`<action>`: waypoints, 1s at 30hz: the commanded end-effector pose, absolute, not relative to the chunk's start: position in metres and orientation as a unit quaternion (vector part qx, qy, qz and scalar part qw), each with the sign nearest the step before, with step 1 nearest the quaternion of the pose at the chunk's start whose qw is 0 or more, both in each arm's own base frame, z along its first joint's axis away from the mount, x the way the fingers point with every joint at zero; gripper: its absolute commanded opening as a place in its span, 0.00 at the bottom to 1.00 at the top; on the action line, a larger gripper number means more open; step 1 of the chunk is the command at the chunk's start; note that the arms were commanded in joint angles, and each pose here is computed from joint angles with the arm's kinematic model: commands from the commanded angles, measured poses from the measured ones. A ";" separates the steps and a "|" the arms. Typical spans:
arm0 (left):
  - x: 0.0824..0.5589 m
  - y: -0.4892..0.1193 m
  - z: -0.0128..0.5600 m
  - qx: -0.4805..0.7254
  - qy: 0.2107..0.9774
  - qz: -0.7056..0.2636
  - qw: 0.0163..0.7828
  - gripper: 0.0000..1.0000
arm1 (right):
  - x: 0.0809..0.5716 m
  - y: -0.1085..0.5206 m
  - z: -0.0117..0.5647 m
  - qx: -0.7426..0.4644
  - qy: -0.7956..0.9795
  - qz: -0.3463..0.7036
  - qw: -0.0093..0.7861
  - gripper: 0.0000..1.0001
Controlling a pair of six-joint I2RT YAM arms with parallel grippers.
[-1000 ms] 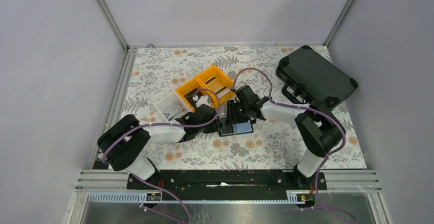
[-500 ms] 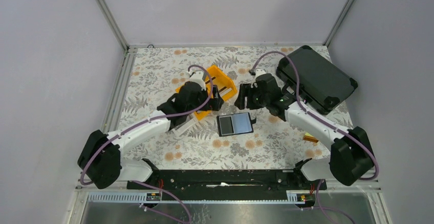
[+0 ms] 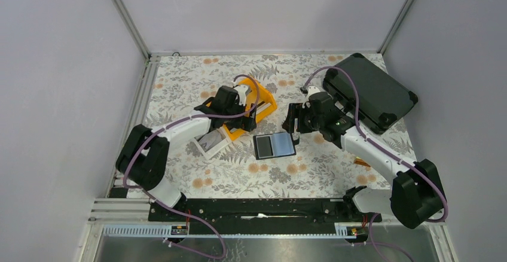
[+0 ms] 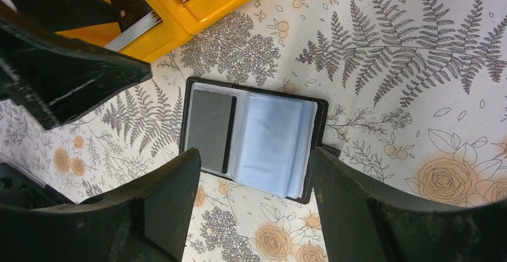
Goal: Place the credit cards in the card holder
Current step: Pick up the credit card from the storage box.
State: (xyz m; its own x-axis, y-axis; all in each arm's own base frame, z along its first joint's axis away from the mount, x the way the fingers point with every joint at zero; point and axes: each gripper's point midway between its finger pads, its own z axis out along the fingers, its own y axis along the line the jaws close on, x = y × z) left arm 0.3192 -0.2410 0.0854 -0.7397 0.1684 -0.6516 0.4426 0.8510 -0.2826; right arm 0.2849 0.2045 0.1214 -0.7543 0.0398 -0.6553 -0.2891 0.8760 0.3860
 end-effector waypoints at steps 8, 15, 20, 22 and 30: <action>0.346 -0.233 0.082 0.188 0.902 -0.164 0.352 0.92 | 0.288 0.210 0.136 -0.078 0.890 0.268 0.362 0.75; 0.336 -0.240 0.067 0.194 0.908 -0.185 0.321 0.91 | 0.288 0.211 0.137 -0.076 0.889 0.272 0.360 0.75; 0.329 -0.247 0.070 0.203 0.907 -0.199 0.311 0.91 | 0.288 0.212 0.137 -0.077 0.889 0.273 0.359 0.74; 0.324 -0.250 0.070 0.209 0.907 -0.203 0.304 0.91 | 0.288 0.213 0.138 -0.077 0.888 0.275 0.360 0.75; 0.312 -0.247 0.064 0.207 0.916 -0.202 0.280 0.91 | 0.288 0.214 0.140 -0.076 0.885 0.281 0.363 0.74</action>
